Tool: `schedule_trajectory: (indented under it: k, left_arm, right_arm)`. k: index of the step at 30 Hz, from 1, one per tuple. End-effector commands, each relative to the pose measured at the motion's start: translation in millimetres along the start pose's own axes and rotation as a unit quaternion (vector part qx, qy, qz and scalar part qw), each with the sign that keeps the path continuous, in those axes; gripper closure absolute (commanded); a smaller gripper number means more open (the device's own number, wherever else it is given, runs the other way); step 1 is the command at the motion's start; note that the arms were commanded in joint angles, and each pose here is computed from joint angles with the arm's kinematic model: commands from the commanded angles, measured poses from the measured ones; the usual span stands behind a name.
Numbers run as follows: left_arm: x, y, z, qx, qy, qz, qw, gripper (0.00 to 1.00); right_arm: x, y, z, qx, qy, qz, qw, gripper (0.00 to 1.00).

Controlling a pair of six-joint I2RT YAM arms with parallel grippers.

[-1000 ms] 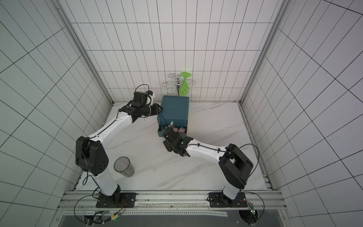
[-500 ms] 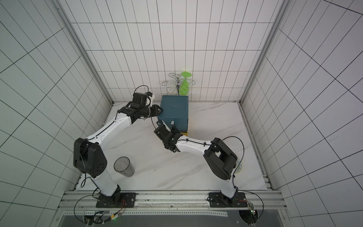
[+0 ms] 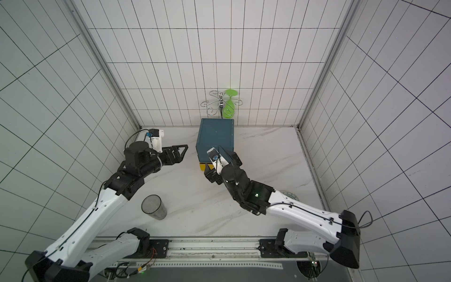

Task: Place the plugs into the drawer by color
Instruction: Reset both arms

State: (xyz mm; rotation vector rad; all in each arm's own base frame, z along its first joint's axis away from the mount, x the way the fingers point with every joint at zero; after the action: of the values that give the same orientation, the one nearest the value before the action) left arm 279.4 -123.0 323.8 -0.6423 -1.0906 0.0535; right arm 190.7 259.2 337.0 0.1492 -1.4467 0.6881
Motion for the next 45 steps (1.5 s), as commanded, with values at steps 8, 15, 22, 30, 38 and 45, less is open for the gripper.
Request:
schedule_trajectory:
  k: [8, 15, 22, 30, 38, 45]
  left_arm:
    - [-53, 131, -23, 0.315, -0.122, -0.168, 0.926, 0.01]
    - [-72, 195, -34, 0.366, -0.126, -0.132, 0.912, 0.01]
    - [-57, 215, -41, 0.352, -0.136, -0.130, 0.917, 0.01]
    - [-69, 234, -59, 0.291, -0.154, -0.131, 0.935, 0.01]
    - [-68, 240, -65, 0.296, -0.130, -0.118, 0.939, 0.01]
    - [-66, 241, -65, 0.301, -0.115, -0.111, 0.940, 0.01]
  right_arm:
    - [-106, -122, -3, -0.158, 0.011, -0.088, 0.983, 0.01]
    - [-209, -178, -32, -0.258, 0.139, -0.063, 0.954, 0.01]
    - [-263, -205, -37, -0.280, 0.162, -0.105, 0.940, 0.02]
    - [-293, -227, -34, -0.320, 0.158, -0.156, 0.921, 0.02]
    - [-309, -236, -42, -0.284, 0.151, -0.192, 0.927, 0.01]
    - [-309, -236, -39, -0.285, 0.162, -0.196, 0.924, 0.02]
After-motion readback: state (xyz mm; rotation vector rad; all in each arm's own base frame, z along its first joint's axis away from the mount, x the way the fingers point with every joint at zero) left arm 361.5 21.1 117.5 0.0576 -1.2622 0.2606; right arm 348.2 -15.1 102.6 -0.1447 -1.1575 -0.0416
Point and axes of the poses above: each gripper's point midway between its finger pads, its own z axis back along the fingers, its own y axis along the line the jaws close on, x = y × z, the point moved 5 cm from there along z, back along the fingers, and after that the axes turned 3 degrees about z, right-handed, at the moved point
